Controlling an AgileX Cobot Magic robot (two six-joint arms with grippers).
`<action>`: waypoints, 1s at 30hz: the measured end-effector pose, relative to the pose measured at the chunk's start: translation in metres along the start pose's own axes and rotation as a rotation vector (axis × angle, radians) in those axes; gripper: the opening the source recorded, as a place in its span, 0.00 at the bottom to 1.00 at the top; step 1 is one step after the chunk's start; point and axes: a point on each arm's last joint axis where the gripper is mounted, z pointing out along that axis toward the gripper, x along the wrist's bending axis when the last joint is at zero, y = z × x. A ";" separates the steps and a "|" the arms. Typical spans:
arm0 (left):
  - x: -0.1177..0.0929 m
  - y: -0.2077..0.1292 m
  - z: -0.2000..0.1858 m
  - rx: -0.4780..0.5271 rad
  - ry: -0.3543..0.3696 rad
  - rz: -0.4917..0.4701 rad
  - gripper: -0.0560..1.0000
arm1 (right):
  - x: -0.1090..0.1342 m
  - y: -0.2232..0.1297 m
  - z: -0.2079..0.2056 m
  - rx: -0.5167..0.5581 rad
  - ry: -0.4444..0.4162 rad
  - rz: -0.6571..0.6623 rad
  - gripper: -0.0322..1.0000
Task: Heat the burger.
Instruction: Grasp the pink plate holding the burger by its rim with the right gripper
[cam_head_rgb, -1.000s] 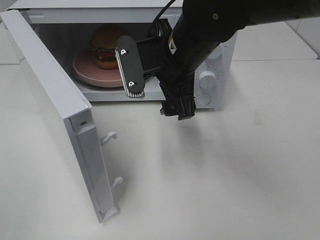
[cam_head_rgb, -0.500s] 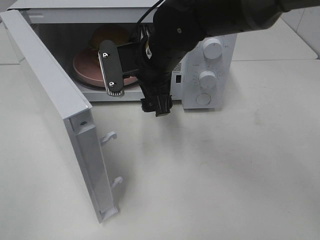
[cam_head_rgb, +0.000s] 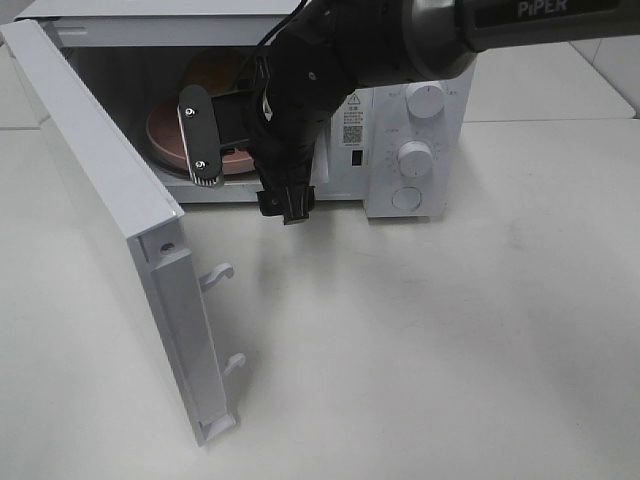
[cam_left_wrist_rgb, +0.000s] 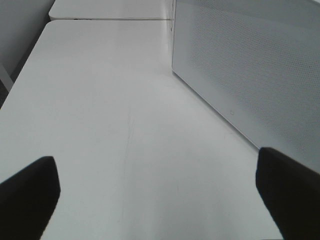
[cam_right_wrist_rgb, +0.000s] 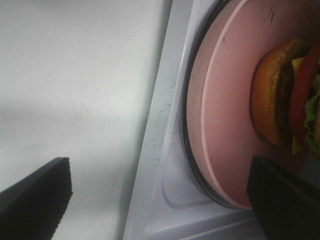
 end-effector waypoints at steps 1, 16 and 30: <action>0.000 0.000 0.000 0.000 0.000 0.000 0.99 | -0.001 0.001 0.002 -0.002 -0.004 0.001 0.93; 0.000 0.000 0.000 0.000 0.000 0.000 0.99 | -0.017 0.013 0.043 0.009 -0.014 0.009 0.91; 0.000 0.000 0.000 0.000 0.000 0.000 0.99 | -0.032 -0.001 0.062 0.018 -0.026 0.061 0.88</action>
